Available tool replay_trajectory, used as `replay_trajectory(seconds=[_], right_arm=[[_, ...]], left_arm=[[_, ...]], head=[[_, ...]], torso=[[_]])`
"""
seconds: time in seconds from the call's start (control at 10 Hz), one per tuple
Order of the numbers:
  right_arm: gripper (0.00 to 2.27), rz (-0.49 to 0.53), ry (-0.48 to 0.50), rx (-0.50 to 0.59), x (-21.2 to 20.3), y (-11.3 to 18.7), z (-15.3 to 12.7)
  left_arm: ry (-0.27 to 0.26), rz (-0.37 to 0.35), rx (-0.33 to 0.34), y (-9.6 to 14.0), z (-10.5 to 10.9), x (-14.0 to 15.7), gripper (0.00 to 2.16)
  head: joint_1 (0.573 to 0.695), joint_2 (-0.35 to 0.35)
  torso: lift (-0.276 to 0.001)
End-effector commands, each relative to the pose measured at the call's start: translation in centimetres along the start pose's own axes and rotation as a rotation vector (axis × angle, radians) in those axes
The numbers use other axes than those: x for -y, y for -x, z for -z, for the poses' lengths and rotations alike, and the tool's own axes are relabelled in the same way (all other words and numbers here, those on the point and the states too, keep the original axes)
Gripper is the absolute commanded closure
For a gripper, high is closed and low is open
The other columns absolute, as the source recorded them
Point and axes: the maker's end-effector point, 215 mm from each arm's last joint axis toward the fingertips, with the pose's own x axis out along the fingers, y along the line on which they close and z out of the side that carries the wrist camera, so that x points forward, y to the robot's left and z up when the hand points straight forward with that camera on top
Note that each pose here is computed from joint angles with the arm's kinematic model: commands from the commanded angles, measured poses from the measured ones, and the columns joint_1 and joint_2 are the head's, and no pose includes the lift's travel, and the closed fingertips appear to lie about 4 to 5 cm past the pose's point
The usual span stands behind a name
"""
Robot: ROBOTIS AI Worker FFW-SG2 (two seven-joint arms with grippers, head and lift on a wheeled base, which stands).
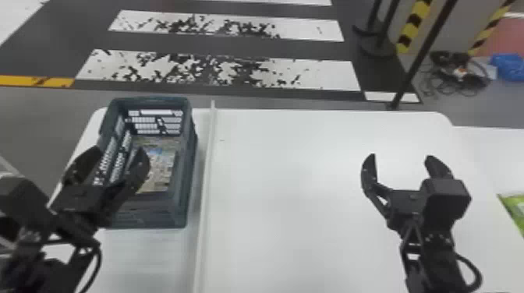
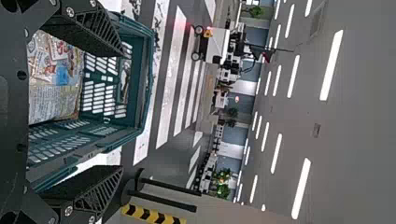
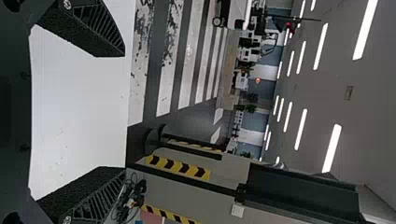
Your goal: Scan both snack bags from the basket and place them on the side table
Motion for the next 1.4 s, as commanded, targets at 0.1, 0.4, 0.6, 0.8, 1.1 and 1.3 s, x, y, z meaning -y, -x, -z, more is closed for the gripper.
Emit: replay_trajectory(seconds=[0.1, 0.4, 0.6, 0.8, 1.1, 1.3], right_arm=[[0.05, -0.098, -0.034, 0.044, -6.3, 2.4, 0.1], [0.04, -0.095, -0.052, 0.015, -7.2, 3.0, 2.1], [0.04, -0.054, -0.058, 0.001, -5.3, 2.6, 2.9], [0.04, -0.038, -0.057, -0.004, -4.4, 2.5, 3.1], [0.04, -0.042, -0.071, -0.026, -4.6, 3.0, 3.9], [0.04, -0.042, -0.071, -0.039, -4.4, 3.4, 4.5]], left_arm=[[-0.001, 0.001, -0.011, 0.1, 0.4, 0.4, 0.15], [-0.027, 0.009, -0.017, 0.3, 0.3, 1.5, 0.15], [-0.034, 0.019, -0.015, 0.2, -0.1, 2.4, 0.15], [-0.053, 0.019, -0.037, 0.1, -0.4, 2.1, 0.15], [-0.075, -0.016, -0.135, -0.7, -1.9, -1.2, 0.15], [-0.095, -0.006, -0.273, -2.4, -0.7, -2.7, 0.15]], head=[[0.695, 0.054], [0.695, 0.116], [0.695, 0.103], [0.695, 0.072], [0.695, 0.073], [0.695, 0.102]], torso=[[-0.075], [-0.075], [-0.075], [-0.075], [-0.075], [-0.075]])
